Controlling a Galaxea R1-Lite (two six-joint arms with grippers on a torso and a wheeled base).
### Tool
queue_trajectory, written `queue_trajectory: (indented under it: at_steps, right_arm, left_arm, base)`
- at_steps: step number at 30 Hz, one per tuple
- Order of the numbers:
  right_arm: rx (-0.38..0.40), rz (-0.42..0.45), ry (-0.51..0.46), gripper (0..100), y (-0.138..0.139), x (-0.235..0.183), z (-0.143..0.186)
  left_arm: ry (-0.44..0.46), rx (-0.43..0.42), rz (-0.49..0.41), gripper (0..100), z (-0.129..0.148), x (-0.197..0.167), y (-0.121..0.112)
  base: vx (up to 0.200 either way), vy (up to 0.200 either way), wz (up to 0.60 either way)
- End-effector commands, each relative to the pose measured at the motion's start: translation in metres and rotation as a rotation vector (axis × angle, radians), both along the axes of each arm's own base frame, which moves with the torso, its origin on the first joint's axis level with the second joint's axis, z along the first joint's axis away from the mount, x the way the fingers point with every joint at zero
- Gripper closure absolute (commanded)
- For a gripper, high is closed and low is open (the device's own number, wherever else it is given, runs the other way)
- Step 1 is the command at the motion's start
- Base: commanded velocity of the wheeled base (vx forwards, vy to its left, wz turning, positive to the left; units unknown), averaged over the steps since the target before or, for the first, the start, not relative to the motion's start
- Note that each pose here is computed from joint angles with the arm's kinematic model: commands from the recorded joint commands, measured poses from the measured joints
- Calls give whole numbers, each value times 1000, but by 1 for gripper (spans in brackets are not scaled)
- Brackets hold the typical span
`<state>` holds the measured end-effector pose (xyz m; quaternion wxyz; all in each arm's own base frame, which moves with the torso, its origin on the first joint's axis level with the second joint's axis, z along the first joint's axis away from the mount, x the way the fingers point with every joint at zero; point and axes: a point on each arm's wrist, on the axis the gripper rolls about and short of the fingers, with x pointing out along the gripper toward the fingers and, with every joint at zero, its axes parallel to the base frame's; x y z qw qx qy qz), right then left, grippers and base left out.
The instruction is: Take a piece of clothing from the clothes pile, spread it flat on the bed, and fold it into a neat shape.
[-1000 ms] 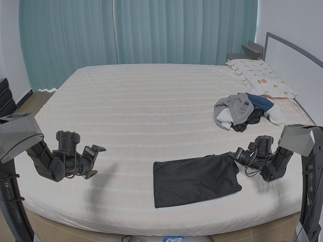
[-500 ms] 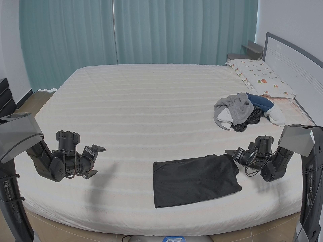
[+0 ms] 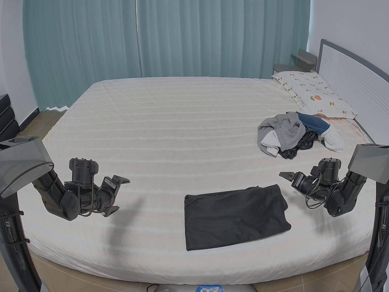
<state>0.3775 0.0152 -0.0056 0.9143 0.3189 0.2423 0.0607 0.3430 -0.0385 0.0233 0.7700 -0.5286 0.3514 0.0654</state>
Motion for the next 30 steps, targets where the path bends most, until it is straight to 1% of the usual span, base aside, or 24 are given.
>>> queue_trajectory:
  at_steps: [1,5,6,7,8,9,11,13,14,15,16,18,20,21,22,26,27,30]
  right_arm:
    - [-21,-17,-71,0,9,0,27]
    - [-32,-42,-93,0,12,2,32]
    - [-42,-79,-90,0,8,-1,33]
    - [-45,-86,-88,0,8,-2,34]
    - [-59,-121,-56,0,5,-12,31]
    - [-65,-135,-36,0,4,-20,29]
    - [-69,-162,-20,0,0,-38,30]
    - [-34,-180,-14,0,-2,-55,34]
    - [-34,-180,-14,0,-2,-55,34]
    - [28,-200,-29,0,-4,-71,41]
    - [44,-206,-29,0,-6,-75,41]
    - [58,-222,-19,0,-11,-79,38]
    - [80,-238,20,0,-19,-82,28]
    - [90,-238,32,0,-20,-82,25]
    - [125,-243,54,0,-22,-81,18]
    - [151,-241,50,0,-22,-82,15]
    - [149,-241,78,0,-21,-84,7]
    - [149,-239,88,0,-20,-84,2]
  left_arm:
    - [1,-1,-23,0,1,-3,-8]
    - [3,1,-38,0,0,-4,-13]
    - [5,1,-49,0,1,-5,-17]
    - [5,0,-50,0,1,-5,-17]
    - [5,2,-53,0,1,-6,-19]
    - [4,0,-59,0,1,-6,-20]
    - [4,-2,-58,0,1,-6,-20]
    - [4,-2,-59,0,1,-6,-21]
    - [4,-2,-59,0,1,-6,-21]
    - [5,-5,-71,0,1,-7,-25]
    - [3,-4,-80,0,1,-7,-27]
    - [3,-4,-89,0,1,-8,-31]
    - [1,-7,-103,0,3,-9,-36]
    - [0,-9,-104,0,4,-10,-36]
    - [-3,-15,-112,0,5,-10,-40]
    - [-3,-16,-125,0,5,-11,-45]
    - [-1,-15,-133,0,5,-12,-48]
    - [0,-15,-142,0,4,-12,-51]
  base:
    - [-200,0,0]
    - [-200,0,0]
    - [0,0,0]
    - [0,0,0]
    - [0,0,0]
    - [0,0,0]
    - [0,0,0]
    - [0,0,0]
    - [0,0,0]
    - [0,0,0]
    - [0,0,0]
    - [0,0,0]
    - [0,0,0]
    - [0,-200,0]
    - [0,-200,0]
    - [0,-200,0]
    - [0,-200,0]
    - [0,-200,0]
